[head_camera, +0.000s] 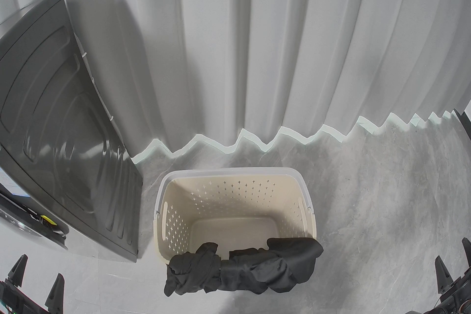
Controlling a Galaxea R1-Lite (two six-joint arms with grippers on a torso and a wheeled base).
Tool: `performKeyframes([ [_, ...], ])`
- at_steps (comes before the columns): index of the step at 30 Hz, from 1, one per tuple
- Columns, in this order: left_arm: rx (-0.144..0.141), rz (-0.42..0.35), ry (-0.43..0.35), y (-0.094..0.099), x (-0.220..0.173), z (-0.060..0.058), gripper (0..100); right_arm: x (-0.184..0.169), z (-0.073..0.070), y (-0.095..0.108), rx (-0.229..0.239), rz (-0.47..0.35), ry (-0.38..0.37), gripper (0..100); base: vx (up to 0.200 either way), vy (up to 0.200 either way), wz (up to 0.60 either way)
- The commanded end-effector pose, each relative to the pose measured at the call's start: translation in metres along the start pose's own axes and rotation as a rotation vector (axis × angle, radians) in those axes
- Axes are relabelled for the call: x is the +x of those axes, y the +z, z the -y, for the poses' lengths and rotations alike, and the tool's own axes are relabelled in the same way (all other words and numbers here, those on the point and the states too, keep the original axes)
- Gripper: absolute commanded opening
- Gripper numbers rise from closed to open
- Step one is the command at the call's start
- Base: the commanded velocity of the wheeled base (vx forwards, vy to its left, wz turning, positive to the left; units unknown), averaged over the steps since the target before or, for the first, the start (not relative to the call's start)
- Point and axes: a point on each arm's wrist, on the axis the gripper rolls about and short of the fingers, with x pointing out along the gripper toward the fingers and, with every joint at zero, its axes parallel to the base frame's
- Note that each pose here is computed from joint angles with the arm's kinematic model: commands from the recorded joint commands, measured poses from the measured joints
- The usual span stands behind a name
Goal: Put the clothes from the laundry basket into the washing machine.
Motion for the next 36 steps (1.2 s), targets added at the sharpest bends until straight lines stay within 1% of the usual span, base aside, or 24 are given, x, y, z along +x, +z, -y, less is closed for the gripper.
performKeyframes([
  [1,0.0,-0.003,-0.001,-0.0048,0.0002,-0.0002,100,-0.0001,0.0,-0.0048,0.0,0.0,0.001,100,-0.2,0.0,0.0],
  [15,0.0,-0.003,0.001,-0.0048,0.0002,-0.0001,100,-0.0001,0.0,-0.0048,-0.002,0.0,0.001,100,-0.2,0.0,0.0],
  [27,0.0,-0.002,0.002,-0.0048,0.0002,-0.0002,100,-0.0001,0.0,-0.0048,-0.002,0.0,0.001,100,0.0,0.0,0.0],
  [36,0.0,-0.003,-0.001,-0.0048,0.0002,-0.0002,100,-0.0001,0.0,-0.0048,0.0,0.0,0.001,100,0.0,0.2,0.0],
])
